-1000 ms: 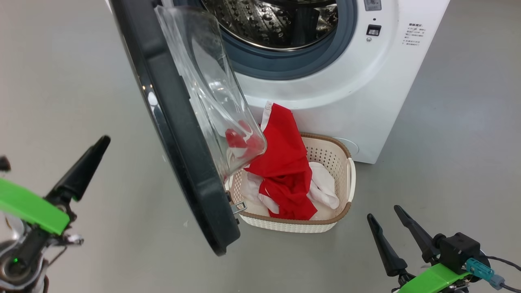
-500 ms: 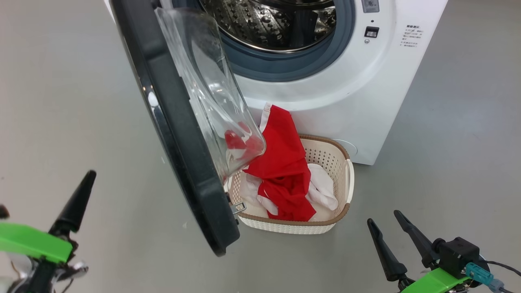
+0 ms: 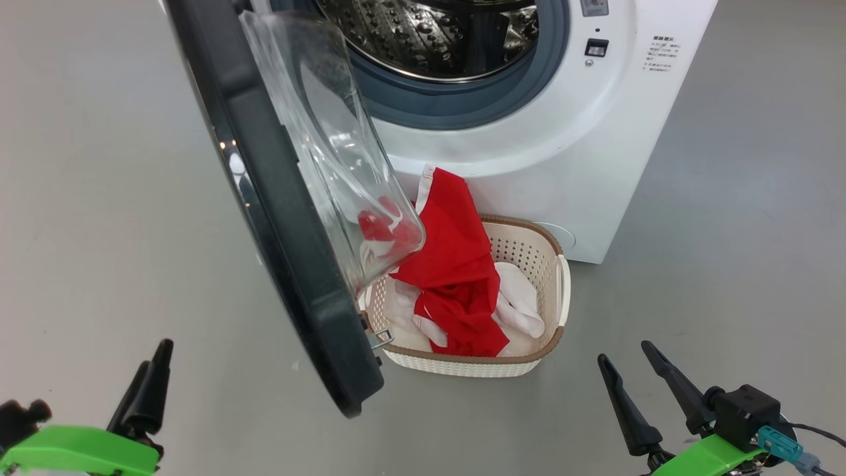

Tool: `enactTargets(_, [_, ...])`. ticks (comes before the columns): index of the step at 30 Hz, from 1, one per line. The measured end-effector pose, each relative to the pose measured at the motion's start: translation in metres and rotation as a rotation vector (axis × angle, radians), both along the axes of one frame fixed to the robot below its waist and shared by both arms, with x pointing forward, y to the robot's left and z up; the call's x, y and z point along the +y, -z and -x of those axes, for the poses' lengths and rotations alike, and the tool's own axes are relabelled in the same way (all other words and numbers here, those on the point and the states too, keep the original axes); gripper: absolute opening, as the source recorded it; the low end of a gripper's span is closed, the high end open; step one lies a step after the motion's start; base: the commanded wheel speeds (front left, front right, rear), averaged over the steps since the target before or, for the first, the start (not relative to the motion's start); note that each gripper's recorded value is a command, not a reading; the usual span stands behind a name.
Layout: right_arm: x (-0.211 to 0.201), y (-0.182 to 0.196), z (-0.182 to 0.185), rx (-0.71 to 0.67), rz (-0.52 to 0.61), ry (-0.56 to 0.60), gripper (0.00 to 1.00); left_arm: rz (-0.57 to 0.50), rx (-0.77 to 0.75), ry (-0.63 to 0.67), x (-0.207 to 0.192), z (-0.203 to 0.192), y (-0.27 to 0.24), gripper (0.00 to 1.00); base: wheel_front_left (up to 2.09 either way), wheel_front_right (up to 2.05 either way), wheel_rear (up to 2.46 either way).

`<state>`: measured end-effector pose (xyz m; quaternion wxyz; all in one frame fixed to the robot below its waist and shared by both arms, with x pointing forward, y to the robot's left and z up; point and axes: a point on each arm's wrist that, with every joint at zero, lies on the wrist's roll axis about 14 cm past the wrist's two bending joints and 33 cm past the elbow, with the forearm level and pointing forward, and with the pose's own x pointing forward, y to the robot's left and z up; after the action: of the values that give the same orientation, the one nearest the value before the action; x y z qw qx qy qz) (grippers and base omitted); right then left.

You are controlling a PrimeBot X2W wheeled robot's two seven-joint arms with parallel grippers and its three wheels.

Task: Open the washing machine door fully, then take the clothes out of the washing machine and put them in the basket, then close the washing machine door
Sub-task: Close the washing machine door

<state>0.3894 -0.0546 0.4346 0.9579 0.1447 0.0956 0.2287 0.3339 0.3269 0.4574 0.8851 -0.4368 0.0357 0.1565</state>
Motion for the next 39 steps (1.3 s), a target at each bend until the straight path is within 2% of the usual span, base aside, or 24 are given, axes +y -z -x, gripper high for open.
enactTargets(9, [-0.006, 0.001, -0.001, 0.002, 0.002, 0.02, 1.0, -0.18, 0.075, 0.067, -0.011, 0.005, 0.02, 1.0, 0.0, 0.0, 0.0])
enactTargets(17, [-0.013, -0.001, -0.004, -0.004, 0.003, 0.04, 1.0, -0.353, 0.05, 0.059, -0.011, -0.003, 0.008, 1.0, 0.0, 0.0, 0.0])
enactTargets(26, [-0.014, -0.003, -0.005, -0.012, 0.002, 0.047, 1.0, -0.534, 0.062, 0.06, -0.018, 0.007, 0.004, 1.0, 0.0, 0.0, 0.0])
enactTargets(39, [-0.018, -0.006, -0.006, -0.018, 0.003, 0.06, 1.0, -0.692, 0.035, 0.048, -0.027, 0.009, -0.015, 1.0, 0.0, 0.0, 0.0])
